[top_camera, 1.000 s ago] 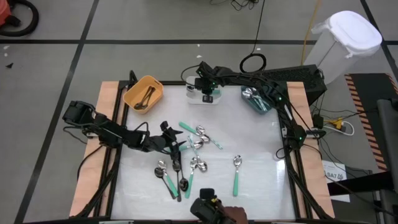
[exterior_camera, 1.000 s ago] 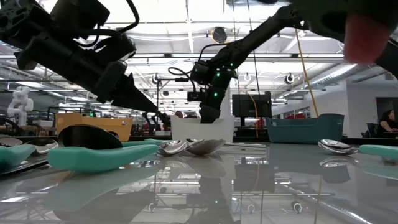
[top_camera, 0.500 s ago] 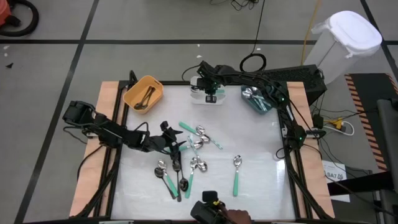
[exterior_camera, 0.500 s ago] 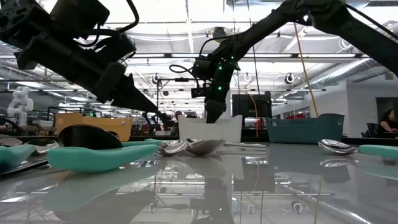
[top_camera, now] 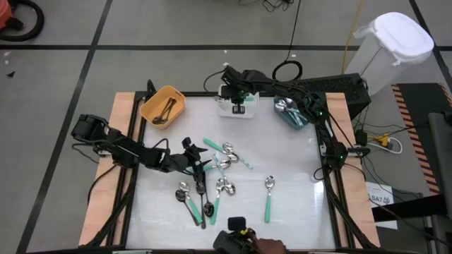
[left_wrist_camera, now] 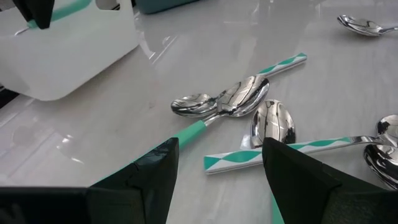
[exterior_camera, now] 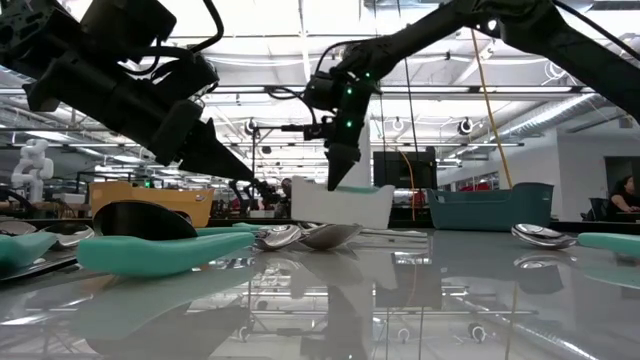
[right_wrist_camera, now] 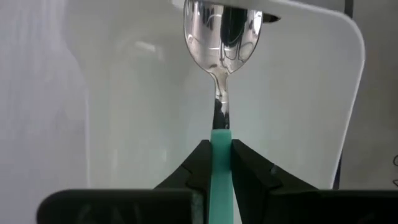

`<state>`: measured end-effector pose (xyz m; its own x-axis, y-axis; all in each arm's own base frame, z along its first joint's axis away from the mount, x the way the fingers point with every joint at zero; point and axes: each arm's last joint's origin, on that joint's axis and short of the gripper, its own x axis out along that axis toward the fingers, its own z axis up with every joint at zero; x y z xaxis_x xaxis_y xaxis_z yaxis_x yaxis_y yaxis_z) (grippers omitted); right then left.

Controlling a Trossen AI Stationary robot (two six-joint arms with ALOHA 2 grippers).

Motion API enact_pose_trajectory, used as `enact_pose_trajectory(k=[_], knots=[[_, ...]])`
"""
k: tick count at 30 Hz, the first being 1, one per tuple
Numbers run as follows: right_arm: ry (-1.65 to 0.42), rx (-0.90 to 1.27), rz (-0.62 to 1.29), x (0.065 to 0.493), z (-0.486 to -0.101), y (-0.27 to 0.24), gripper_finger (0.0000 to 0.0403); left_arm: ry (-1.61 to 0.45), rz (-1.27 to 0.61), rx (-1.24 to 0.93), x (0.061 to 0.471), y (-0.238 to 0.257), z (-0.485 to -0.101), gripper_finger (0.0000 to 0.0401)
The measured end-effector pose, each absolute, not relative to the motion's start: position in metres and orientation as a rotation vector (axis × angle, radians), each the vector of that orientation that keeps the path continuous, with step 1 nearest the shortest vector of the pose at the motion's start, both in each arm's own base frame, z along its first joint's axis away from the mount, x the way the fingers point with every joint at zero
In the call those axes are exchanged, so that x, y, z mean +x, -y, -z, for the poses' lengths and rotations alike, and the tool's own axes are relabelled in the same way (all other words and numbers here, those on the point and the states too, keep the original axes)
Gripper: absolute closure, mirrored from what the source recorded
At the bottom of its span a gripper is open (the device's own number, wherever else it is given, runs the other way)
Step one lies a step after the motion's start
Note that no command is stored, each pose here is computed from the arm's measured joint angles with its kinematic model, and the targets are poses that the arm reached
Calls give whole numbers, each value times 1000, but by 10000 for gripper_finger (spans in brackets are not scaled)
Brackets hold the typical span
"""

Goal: Sort silverware by color (type)
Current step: Put the blue spoon into the white bin

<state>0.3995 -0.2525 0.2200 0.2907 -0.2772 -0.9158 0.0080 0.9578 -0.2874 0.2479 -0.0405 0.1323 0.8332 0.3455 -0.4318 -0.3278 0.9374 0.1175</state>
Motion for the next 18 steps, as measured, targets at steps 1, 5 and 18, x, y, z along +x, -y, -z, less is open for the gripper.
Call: enact_pose_trajectory(k=[1,5,18], knots=[[-1273,-243,189,399,-222,252,365,-465,-357,40,248,40,-132,169],[-1267,-240,194,399,-227,252,365,-466,-356,41,248,40,-132,169],[-1347,-167,181,392,-224,248,365,-453,-352,50,252,41,-137,169]])
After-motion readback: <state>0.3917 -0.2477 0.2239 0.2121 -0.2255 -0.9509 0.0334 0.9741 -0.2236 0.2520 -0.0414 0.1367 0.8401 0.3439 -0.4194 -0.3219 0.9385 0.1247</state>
